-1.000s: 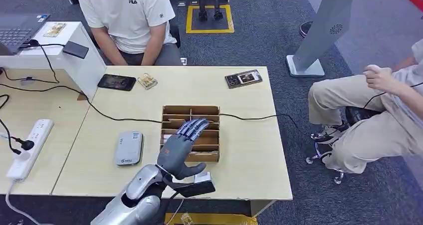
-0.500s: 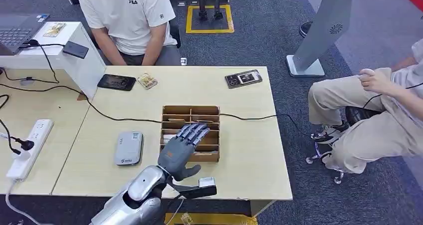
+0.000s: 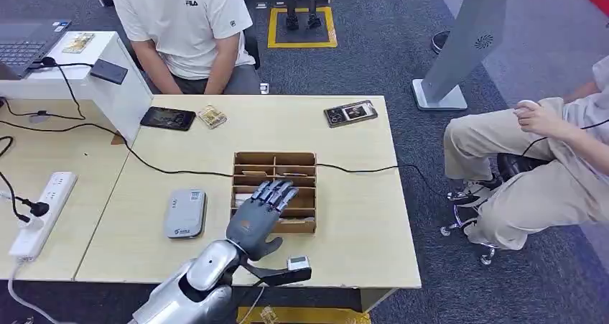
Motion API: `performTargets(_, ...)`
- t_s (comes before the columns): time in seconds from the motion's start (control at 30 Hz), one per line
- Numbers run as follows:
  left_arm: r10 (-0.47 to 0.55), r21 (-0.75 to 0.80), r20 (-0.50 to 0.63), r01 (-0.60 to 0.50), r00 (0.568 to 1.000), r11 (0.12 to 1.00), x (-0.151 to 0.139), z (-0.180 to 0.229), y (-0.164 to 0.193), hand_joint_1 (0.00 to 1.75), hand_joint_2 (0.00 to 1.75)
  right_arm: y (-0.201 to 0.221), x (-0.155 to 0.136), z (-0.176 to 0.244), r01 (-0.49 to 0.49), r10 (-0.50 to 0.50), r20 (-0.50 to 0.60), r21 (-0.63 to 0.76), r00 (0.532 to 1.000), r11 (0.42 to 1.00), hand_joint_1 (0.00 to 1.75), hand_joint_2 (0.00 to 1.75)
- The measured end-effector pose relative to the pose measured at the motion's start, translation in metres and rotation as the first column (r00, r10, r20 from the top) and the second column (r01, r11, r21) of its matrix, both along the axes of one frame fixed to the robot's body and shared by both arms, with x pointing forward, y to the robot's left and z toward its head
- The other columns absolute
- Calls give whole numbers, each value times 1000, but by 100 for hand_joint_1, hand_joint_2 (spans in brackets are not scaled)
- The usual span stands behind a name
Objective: Pass the card to the sensor for recognition and then transmit it.
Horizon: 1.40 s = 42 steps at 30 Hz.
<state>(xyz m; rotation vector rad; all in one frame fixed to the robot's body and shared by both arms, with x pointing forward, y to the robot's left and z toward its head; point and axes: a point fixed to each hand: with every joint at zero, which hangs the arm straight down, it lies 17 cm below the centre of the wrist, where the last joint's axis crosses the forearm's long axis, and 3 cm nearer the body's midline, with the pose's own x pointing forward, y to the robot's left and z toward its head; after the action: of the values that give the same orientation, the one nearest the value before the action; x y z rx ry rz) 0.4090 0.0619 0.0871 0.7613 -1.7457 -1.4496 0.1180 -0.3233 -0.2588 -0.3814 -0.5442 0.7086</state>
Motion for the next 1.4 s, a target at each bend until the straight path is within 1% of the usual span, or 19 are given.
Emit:
performTargets(0.5,-31,-4,0,31,1000,1000,-4,-2,-4,0,175,-4,-1,0,-13,13,-6,-12,1000,1000,0,175)
performTargets(0.53,-32,-7,-1,32,999,999,-4,-2,-4,30,175,-4,-1,0,-14,14,-5,-12,1000,1000,0,175)
performTargets(0.57,-34,-9,-2,34,999,999,-4,-2,-4,30,175,-4,-1,0,-16,15,-6,-13,1000,1000,0,175)
performTargets(0.6,-37,-11,-2,37,999,999,-4,-1,-5,166,175,-4,-1,0,-18,18,-6,-13,1000,1000,0,175)
performTargets(0.63,-39,-12,-3,39,999,999,-4,-1,-5,175,175,-4,-1,0,-19,19,-6,-13,1000,1000,0,175)
performTargets(1.07,-60,-9,-8,60,998,998,-7,-2,-11,175,175,-6,-1,0,-22,22,-7,-18,1000,1000,0,175)
performTargets(1.4,-102,-8,-42,102,994,995,-13,-9,-21,175,175,-6,0,0,-24,24,-6,-20,1000,1000,0,175)
